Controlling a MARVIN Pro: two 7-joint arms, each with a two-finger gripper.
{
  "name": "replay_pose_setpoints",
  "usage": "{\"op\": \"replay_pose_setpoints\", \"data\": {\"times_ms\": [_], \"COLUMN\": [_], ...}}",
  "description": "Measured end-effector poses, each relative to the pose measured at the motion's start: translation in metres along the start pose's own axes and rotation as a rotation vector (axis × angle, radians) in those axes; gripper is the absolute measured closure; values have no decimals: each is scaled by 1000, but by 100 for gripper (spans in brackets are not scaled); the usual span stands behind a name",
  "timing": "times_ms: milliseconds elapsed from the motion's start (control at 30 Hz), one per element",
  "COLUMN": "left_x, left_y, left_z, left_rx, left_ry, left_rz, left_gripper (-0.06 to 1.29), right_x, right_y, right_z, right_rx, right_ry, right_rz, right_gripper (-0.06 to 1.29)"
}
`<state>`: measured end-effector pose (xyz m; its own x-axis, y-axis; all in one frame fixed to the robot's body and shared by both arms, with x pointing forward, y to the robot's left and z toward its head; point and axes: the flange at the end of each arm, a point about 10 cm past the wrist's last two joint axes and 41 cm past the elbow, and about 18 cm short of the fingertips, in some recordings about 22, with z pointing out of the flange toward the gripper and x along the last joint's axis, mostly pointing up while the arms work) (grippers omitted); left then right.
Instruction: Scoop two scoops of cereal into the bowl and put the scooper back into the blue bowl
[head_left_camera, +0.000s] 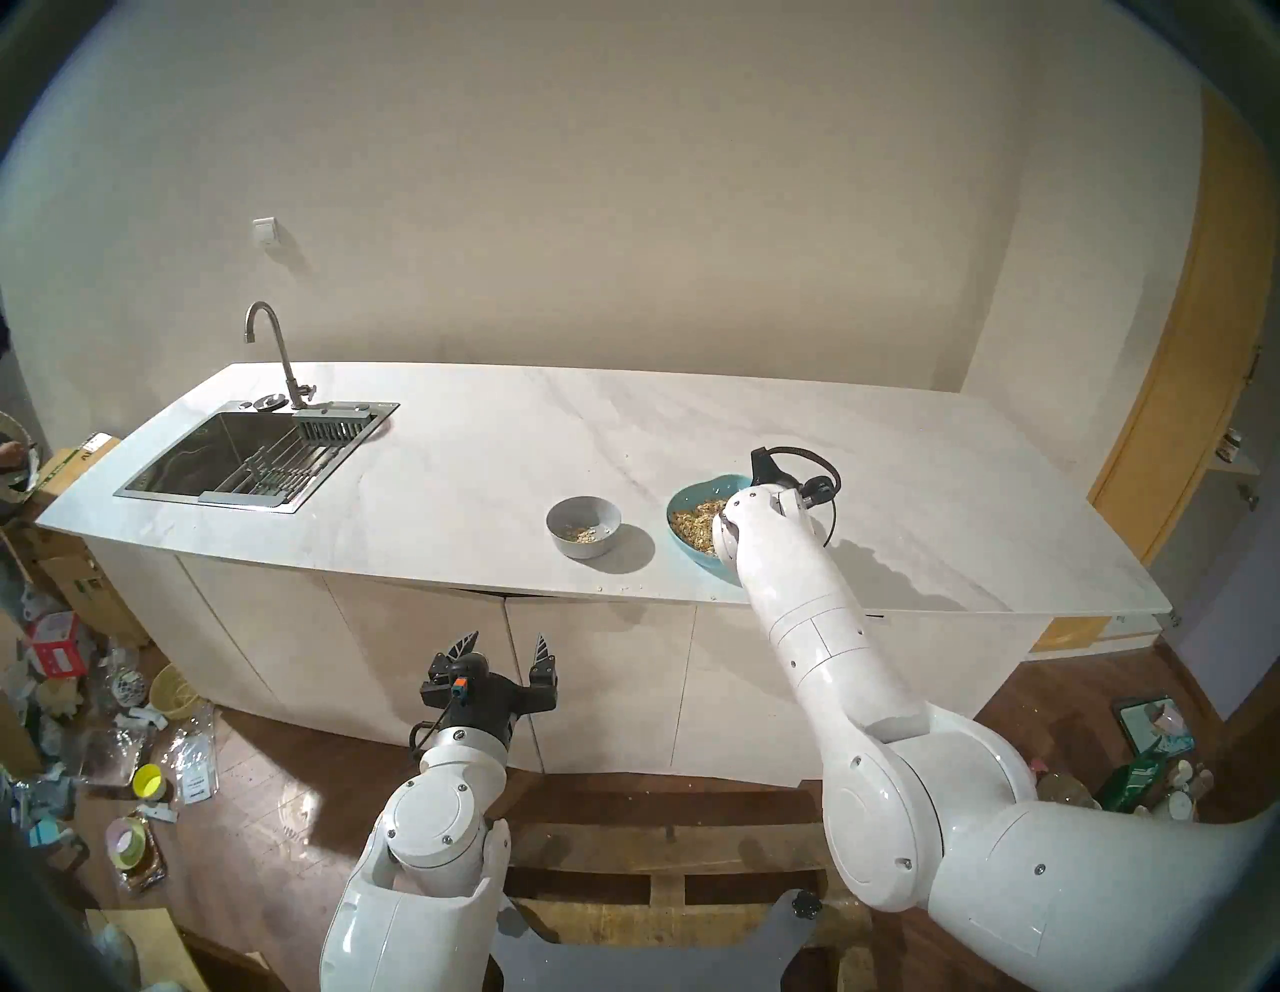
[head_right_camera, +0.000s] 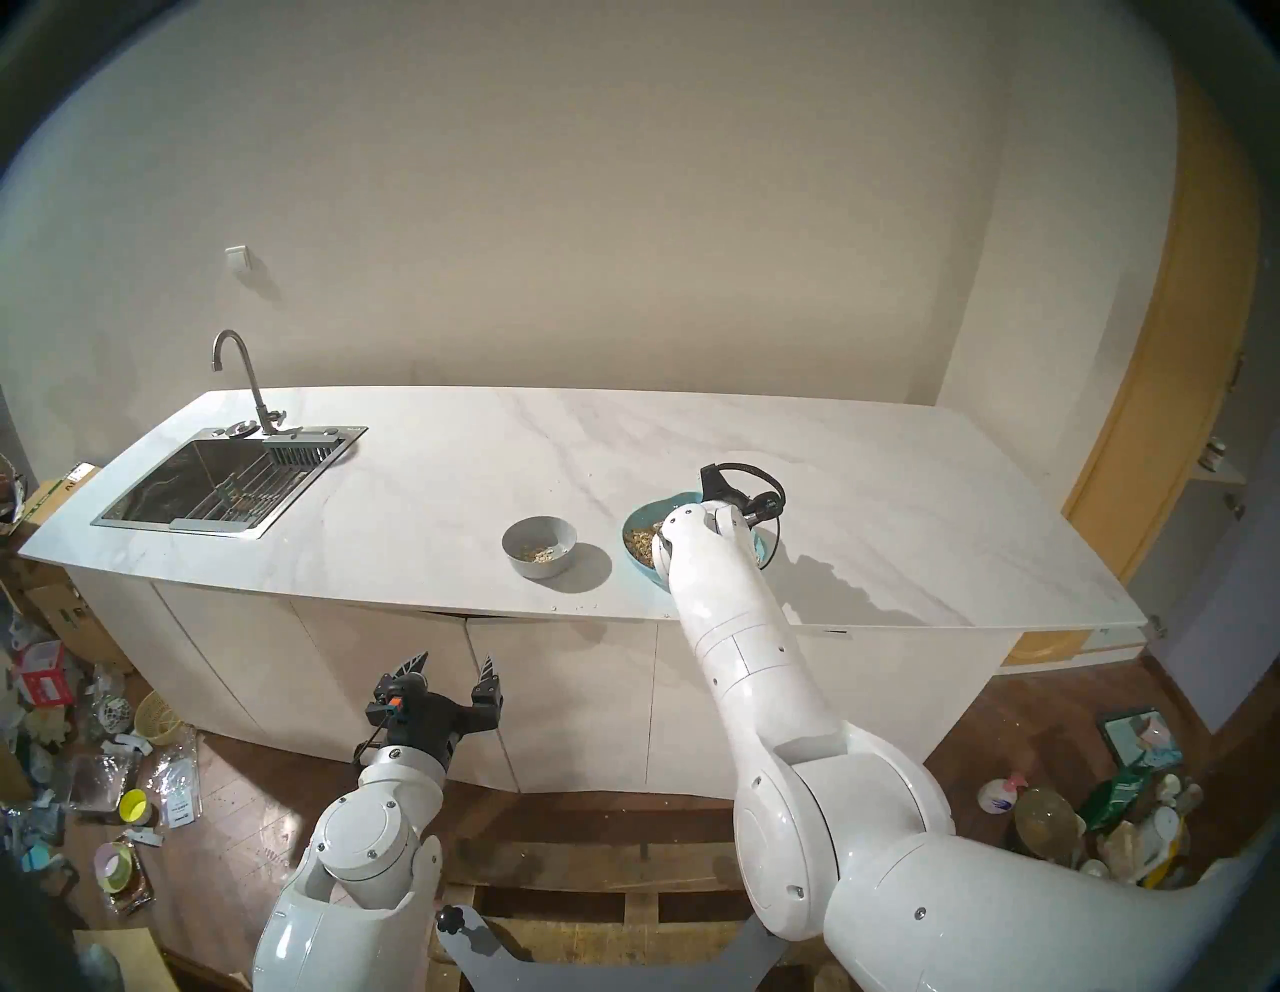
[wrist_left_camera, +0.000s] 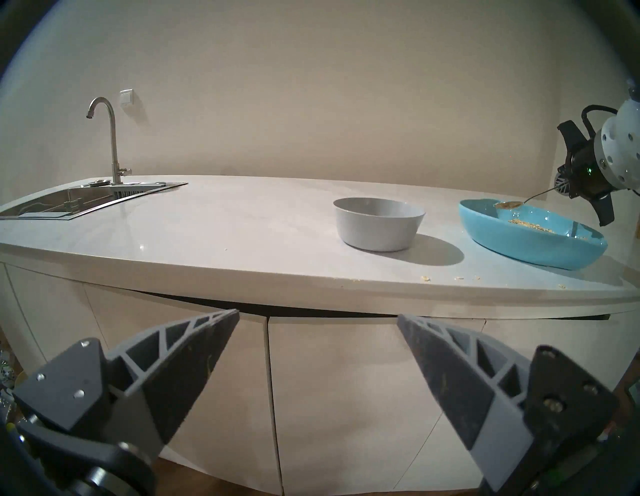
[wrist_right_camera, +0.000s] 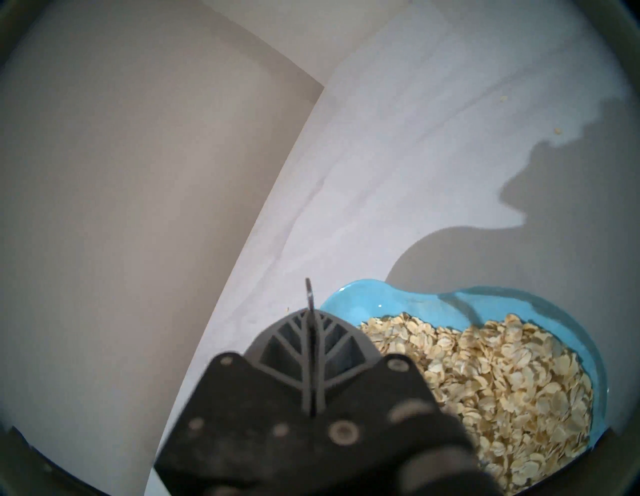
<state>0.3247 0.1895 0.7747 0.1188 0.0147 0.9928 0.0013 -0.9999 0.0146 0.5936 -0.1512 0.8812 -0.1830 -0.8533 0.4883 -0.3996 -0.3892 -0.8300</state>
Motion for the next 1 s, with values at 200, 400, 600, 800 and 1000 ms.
{"op": "replay_pose_setpoints", "data": {"times_ms": [200,400,600,800,1000], "left_x": [0,0,0,0,0], "left_y": [0,0,0,0,0], "left_z": [0,0,0,0,0], "left_rx": [0,0,0,0,0], "left_ry": [0,0,0,0,0], "left_rz": [0,0,0,0,0], "left_gripper": [-1,-1,-1,-1,-1], "right_x": [1,3,1,-4,-9], "right_y": [-4,-6,-11,-20,-25], "right_z": [-6,-10,-18,-26,-33], "right_rx": [42,63,95,129,147], "right_ry": [4,5,-3,-11,-19], "right_rz": [17,36,58,63,63], "right_gripper": [125,125,125,125,125]}}
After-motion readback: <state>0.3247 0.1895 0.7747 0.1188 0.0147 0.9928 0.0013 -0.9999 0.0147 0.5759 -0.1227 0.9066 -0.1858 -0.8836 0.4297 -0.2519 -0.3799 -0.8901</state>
